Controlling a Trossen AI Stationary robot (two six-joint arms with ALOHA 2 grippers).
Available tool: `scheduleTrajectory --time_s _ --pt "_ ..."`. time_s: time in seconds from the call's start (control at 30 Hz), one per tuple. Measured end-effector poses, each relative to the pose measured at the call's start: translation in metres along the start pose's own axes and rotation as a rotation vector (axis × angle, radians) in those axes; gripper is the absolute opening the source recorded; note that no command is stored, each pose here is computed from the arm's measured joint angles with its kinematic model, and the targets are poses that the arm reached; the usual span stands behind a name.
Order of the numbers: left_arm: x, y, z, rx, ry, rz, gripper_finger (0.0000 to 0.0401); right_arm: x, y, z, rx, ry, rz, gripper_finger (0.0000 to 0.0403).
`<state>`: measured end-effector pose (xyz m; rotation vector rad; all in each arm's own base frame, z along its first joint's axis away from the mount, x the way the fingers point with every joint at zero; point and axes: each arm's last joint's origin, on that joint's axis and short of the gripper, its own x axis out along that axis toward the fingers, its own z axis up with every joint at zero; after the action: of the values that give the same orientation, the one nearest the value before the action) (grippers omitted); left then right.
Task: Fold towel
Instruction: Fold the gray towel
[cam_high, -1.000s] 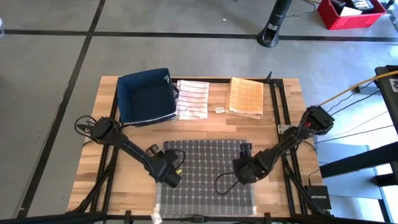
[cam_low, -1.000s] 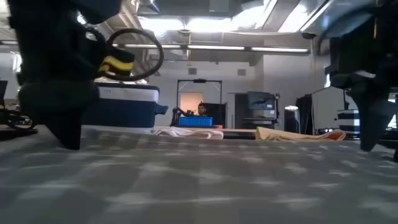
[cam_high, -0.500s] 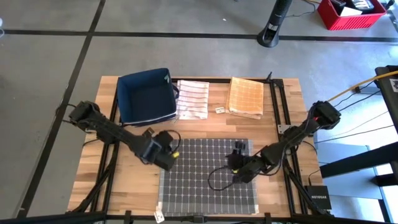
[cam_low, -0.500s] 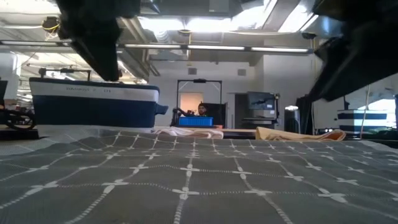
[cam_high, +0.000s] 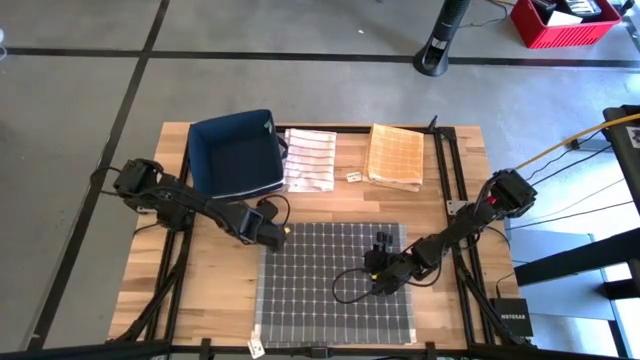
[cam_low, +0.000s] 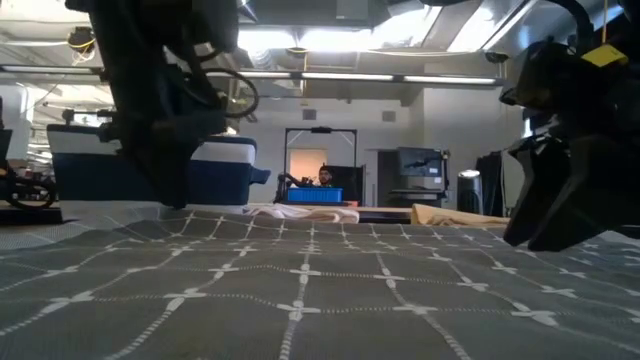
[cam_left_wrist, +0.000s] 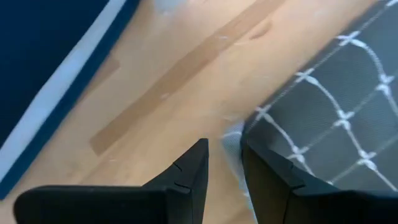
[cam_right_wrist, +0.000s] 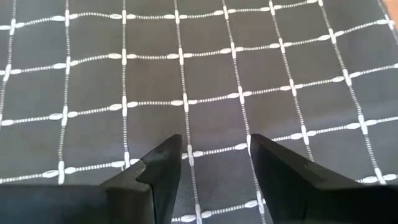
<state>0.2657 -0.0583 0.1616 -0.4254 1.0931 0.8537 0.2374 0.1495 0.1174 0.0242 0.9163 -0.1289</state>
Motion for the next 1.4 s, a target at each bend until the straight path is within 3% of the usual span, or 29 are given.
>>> scheduleTrajectory --time_s 0.37,0.47,0.67,0.87,1.07,1.27,1.4 --pt "0.014 0.003 -0.005 -0.008 0.016 -0.053 0.0090 0.000 0.000 0.000 0.002 0.000 0.007 0.0193" --pt "0.014 0.005 -0.005 -0.005 0.002 -0.024 0.0082 0.000 0.000 0.000 0.003 0.000 0.007 0.0193" --pt "0.015 0.012 -0.004 -0.120 -0.015 0.048 0.0008 0.005 0.002 -0.003 0.058 0.028 0.013 0.0193" --pt "0.010 0.018 -0.018 -0.294 0.031 0.134 0.0013 0.017 0.004 -0.012 0.094 0.084 -0.002 0.0193" --pt "0.007 0.018 -0.029 -0.288 0.047 0.150 0.0007 0.017 0.004 -0.012 0.090 0.096 0.005 0.0193" --pt "0.013 0.020 -0.031 -0.212 0.018 0.133 0.0048 0.016 0.008 -0.007 0.046 0.102 0.020 0.0193" --pt "0.002 0.012 -0.024 -0.084 0.202 0.034 0.0093 0.016 0.008 -0.006 0.028 0.104 0.024 0.0193"
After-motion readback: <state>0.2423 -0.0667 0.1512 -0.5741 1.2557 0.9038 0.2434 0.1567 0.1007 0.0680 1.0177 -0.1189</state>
